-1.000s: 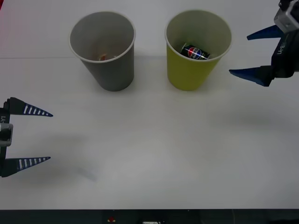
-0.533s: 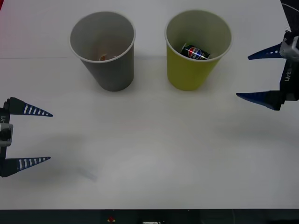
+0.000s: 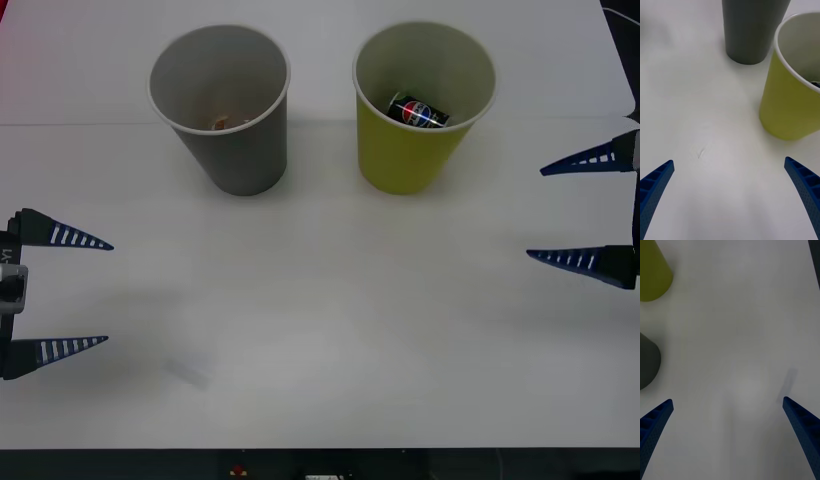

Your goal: Put the can into the green bin and the plastic bottle into the gray bin

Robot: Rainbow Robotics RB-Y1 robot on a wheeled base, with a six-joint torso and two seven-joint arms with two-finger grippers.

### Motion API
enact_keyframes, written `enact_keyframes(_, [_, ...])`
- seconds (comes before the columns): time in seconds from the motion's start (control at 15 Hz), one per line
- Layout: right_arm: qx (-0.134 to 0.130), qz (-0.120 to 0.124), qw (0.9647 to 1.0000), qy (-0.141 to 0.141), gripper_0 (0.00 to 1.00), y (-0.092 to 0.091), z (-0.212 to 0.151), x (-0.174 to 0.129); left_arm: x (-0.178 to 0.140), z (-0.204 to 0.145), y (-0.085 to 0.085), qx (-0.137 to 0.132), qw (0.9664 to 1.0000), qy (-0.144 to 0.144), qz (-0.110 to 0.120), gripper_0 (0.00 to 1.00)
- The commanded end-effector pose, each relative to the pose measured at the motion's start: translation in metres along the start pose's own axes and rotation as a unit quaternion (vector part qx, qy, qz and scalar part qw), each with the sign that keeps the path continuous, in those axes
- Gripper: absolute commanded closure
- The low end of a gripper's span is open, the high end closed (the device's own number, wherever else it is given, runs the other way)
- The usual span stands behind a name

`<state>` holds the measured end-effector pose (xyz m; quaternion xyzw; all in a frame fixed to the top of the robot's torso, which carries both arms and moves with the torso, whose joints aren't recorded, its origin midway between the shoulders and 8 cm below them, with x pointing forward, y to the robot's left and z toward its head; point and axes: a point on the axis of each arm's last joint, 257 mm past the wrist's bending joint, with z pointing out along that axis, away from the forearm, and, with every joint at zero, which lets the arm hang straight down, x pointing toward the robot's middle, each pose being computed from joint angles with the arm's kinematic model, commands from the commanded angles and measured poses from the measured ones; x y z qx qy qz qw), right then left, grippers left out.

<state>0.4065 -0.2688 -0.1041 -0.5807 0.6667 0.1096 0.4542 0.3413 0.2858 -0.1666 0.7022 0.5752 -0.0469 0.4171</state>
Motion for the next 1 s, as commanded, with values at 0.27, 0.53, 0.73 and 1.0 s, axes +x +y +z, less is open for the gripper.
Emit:
enact_keyframes(0.27, [-0.009,-0.02,0.9997,0.01,0.0,0.014,-0.012,0.013,0.0,0.0,0.0,0.0,1.0,0.0,0.0,0.0])
enact_keyframes(0.53, [-0.015,-0.028,0.9993,0.019,0.0,0.019,-0.016,0.019,0.0,0.0,0.0,0.0,1.0,0.0,0.0,0.0])
enact_keyframes(0.73, [-0.016,-0.031,0.9991,0.023,0.0,0.018,-0.019,0.02,0.0,0.0,0.0,0.0,1.0,0.0,0.0,0.0])
enact_keyframes(1.0, [-0.014,-0.03,0.9991,0.028,0.0,0.016,-0.02,0.022,0.0,0.0,0.0,0.0,1.0,0.0,0.0,0.0])
